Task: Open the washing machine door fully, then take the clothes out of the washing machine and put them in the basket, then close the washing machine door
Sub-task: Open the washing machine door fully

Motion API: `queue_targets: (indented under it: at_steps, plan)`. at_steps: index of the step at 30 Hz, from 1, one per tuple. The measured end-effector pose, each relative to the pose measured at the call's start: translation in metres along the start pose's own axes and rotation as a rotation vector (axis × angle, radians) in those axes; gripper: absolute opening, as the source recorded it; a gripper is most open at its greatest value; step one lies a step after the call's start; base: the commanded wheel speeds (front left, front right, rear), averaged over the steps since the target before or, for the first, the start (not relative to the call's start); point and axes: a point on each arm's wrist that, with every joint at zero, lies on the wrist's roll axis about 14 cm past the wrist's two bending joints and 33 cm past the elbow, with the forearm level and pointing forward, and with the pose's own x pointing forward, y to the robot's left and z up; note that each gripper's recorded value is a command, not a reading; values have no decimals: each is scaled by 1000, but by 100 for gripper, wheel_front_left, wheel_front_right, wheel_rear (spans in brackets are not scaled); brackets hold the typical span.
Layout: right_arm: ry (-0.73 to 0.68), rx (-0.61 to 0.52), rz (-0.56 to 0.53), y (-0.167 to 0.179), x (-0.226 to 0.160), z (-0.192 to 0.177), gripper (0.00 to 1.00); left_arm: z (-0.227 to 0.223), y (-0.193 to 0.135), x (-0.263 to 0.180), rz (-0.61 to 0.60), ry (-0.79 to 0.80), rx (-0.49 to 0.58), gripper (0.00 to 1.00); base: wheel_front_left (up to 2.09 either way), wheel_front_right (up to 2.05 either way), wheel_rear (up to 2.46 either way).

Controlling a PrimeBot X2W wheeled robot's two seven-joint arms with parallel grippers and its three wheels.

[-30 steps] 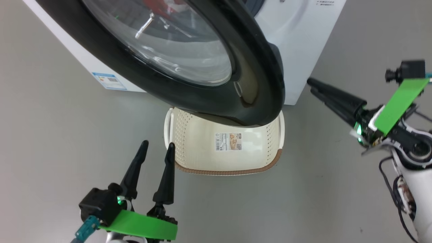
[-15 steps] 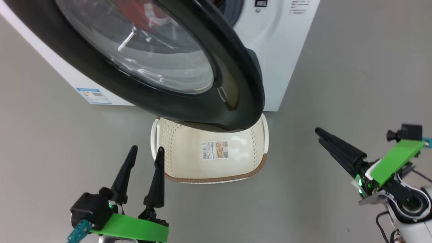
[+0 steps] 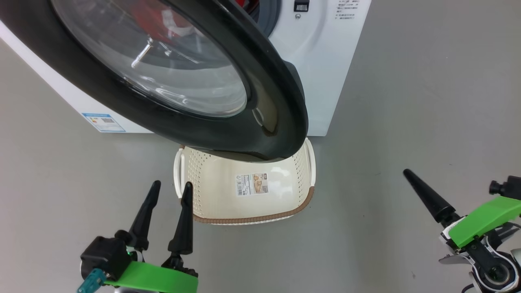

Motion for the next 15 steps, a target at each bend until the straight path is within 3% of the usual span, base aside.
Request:
queue_targets:
  at_steps: [4,8,15]
  plan:
    - [-99,-94,-20,-4,-3,14,100,-2,0,0,0,7,-1,100,0,0,0]
    - [-160,-257,-37,-8,-8,20,100,-3,0,0,-1,9,-1,100,0,0,0]
    - [-238,-385,-86,-29,-22,22,100,-2,-2,-2,-4,8,-2,100,0,0,0]
